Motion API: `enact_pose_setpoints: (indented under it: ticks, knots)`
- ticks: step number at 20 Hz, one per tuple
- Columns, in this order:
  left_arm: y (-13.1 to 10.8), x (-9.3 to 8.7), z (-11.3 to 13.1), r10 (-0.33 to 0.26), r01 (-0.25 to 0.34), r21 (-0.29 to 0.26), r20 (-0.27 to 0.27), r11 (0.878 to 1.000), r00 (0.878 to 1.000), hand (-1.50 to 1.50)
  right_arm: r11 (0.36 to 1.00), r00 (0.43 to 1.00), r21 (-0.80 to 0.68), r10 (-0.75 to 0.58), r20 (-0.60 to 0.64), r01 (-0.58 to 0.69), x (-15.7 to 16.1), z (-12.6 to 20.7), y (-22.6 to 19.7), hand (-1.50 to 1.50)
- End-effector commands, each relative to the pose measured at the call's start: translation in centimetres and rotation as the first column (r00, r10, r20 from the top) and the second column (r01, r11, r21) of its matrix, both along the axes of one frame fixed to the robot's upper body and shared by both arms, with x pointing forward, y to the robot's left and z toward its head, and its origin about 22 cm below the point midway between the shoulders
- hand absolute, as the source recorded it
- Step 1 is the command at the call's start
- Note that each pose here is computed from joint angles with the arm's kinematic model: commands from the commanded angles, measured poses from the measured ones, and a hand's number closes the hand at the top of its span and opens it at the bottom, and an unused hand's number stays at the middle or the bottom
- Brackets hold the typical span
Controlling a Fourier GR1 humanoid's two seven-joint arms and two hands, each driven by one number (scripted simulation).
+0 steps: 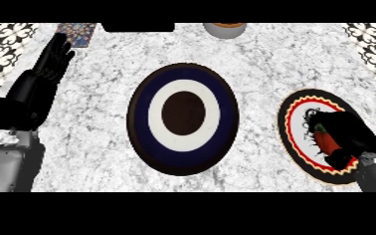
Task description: Pick the bell pepper from the plate and place it in the plate
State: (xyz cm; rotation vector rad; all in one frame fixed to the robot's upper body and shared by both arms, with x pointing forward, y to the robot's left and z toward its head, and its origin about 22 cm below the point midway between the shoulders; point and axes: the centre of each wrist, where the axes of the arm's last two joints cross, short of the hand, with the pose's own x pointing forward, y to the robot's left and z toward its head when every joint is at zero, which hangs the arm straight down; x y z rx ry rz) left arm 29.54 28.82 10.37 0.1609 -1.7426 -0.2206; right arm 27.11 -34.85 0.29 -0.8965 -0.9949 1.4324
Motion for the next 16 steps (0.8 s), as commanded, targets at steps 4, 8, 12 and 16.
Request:
enact_pose_setpoints:
  ticks: [4, 8, 12, 16]
  knots:
    - [2.2, -1.5, -1.1, 0.067, -0.067, -0.002, -0.035, 0.998, 0.997, 0.00, 0.834, 0.836, 0.155, -0.544, 0.074, 0.529, -9.4, -5.5, -4.1, 1.50]
    - [0.8, -1.3, -0.3, 0.036, -0.036, 0.000, -0.002, 0.999, 0.999, 0.00, 0.809, 0.765, 0.237, -0.587, 0.266, 0.539, -12.7, -5.0, -1.8, 1.50]
    - [-0.8, -0.4, -0.8, 0.014, -0.014, 0.011, -0.003, 1.000, 1.000, 0.00, 0.829, 0.766, 0.322, -0.551, 0.331, 0.457, -15.6, -2.6, 1.3, 1.50]
    - [-0.1, -0.7, 0.6, 0.018, -0.019, 0.017, 0.013, 1.000, 1.000, 0.00, 0.842, 0.748, 0.457, -0.494, 0.443, 0.286, -16.4, 1.4, 3.5, 1.50]
